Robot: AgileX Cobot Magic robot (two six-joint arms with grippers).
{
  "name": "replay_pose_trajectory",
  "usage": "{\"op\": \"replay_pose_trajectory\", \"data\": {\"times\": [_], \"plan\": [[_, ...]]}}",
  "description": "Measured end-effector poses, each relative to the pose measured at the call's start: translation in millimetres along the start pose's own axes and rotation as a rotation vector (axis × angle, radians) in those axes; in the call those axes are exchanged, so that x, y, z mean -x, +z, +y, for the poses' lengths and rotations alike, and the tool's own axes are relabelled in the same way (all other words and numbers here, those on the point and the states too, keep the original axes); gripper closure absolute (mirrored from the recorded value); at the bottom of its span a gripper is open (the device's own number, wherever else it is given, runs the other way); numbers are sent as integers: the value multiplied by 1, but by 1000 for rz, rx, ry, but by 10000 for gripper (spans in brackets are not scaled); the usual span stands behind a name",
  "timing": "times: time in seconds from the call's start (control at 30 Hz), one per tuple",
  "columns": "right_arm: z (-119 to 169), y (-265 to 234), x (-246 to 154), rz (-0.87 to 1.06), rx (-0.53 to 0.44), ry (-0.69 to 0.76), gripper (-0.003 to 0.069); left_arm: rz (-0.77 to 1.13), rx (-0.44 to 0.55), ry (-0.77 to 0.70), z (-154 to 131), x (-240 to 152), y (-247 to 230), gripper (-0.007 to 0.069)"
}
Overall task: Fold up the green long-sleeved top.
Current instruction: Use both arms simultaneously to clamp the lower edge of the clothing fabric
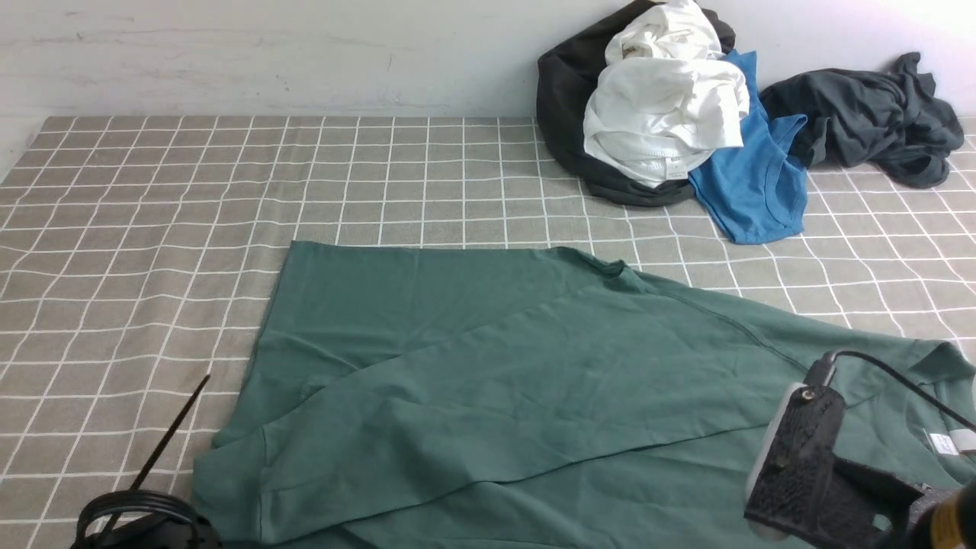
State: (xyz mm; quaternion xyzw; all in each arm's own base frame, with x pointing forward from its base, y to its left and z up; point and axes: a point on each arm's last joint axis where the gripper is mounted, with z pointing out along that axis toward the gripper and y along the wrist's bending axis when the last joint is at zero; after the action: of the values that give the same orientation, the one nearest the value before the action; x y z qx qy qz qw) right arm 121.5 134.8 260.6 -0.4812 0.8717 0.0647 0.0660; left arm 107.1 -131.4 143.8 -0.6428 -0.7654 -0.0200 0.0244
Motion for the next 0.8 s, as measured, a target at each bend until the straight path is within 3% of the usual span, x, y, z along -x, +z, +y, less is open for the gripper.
{"op": "replay_pose_trajectory", "data": {"times": [0.43, 0.8], "plan": [[2, -4, -2, -23, 4, 2, 186, 32, 81, -187, 7, -2, -2, 118], [2, -4, -3, -23, 4, 2, 186, -10, 167, -145, 18, 7, -7, 121]]}}
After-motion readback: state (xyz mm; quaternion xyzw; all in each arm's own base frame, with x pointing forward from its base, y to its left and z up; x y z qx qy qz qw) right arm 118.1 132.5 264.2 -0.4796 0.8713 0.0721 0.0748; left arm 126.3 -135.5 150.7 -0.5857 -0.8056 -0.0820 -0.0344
